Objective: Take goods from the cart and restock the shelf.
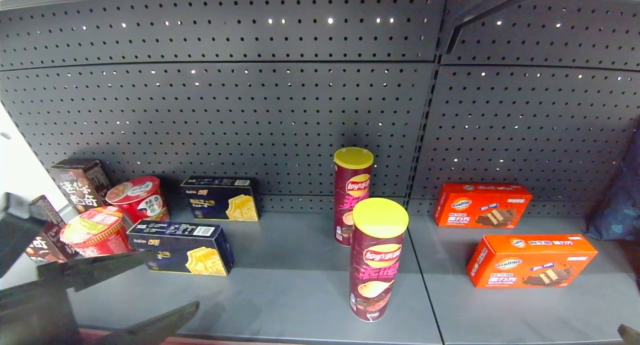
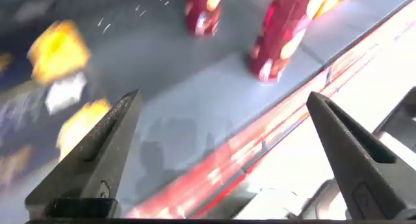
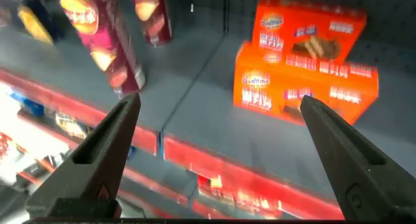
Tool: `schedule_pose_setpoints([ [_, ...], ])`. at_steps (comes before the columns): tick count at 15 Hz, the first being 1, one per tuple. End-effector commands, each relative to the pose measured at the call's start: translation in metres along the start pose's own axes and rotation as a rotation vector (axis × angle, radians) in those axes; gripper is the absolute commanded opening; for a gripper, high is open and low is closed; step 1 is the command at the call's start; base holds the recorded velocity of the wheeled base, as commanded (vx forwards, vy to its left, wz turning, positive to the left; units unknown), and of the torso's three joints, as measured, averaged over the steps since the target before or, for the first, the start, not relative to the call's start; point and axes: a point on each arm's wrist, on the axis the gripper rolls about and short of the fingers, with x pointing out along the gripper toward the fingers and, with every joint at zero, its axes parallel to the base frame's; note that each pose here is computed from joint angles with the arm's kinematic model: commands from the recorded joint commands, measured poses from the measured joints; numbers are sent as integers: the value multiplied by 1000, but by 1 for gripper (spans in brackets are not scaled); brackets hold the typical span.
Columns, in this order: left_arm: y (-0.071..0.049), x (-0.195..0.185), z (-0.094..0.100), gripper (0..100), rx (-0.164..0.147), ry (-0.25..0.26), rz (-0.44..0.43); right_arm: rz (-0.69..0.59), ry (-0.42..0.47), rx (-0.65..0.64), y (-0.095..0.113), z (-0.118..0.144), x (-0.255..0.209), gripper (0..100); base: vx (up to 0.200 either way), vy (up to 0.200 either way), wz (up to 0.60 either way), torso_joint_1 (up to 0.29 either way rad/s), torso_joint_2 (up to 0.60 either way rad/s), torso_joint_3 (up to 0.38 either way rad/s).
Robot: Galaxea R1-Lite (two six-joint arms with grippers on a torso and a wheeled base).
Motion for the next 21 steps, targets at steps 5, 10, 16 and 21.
schedule_pose_setpoints([
  [5,-8,-34,-10,100,14,-108,54,10,77,-2,-1,-9,11,100,0,0,0,0,0,0],
  [10,-10,-39,-13,100,26,-122,49,22,73,-5,0,-8,11,100,0,0,0,0,0,0],
  [16,-15,-52,-30,100,37,-154,3,55,57,-13,2,-9,7,100,0,0,0,0,0,0],
  [21,-13,-46,-13,100,50,-148,10,140,74,-34,7,6,19,100,0,0,0,0,0,0],
])
